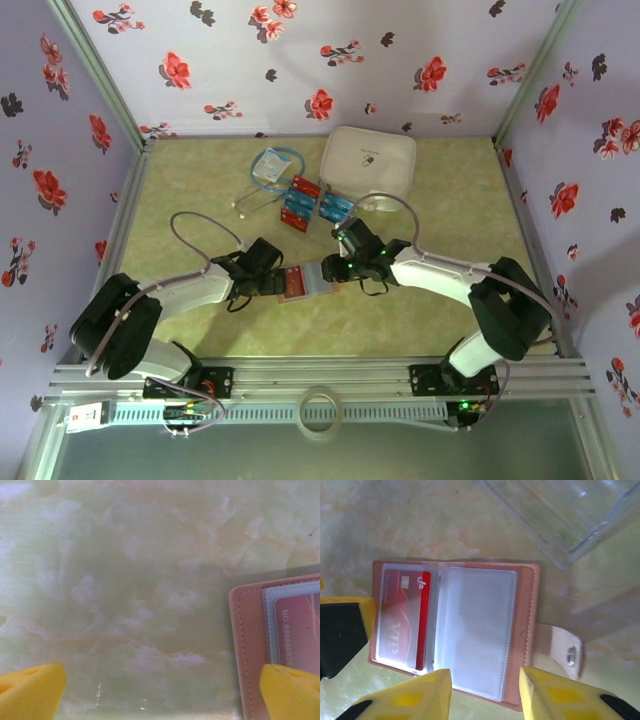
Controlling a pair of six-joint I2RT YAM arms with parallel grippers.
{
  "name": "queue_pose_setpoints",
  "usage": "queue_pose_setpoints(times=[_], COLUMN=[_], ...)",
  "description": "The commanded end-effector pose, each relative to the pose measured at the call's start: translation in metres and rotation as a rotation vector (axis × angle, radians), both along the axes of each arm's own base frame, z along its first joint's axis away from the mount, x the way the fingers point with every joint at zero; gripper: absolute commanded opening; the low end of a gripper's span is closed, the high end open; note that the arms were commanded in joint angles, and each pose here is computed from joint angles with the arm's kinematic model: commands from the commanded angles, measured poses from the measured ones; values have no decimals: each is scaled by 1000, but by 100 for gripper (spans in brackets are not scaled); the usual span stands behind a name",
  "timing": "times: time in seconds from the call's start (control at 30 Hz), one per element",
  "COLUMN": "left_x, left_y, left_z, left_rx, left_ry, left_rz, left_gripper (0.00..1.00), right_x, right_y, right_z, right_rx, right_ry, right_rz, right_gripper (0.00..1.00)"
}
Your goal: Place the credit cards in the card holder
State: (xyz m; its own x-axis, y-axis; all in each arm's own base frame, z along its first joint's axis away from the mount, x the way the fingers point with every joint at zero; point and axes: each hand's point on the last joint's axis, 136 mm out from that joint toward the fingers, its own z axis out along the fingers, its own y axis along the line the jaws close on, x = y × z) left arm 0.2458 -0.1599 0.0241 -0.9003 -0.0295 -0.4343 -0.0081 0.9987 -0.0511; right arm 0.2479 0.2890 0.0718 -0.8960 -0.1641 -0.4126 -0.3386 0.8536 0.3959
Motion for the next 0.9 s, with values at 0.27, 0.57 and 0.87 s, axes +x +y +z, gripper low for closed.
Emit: queue_pose_setpoints(times=[0.27, 0.57, 0.87], left_x=[-2, -4, -5], left_y=[5, 7, 8], left_z=[-12, -15, -19], left_rx=[47, 51, 59], left_ry=[7, 11, 15], left_rz=[-8, -8, -11], left_gripper=[100, 100, 100], right_x=[9, 7, -2], right_y=[19, 20, 35], right_z=[-13, -37, -43], right_rx=[-7, -31, 52], right_ry=[14, 58, 118], right_rz=[20, 12, 23], right_gripper=[46, 49, 50])
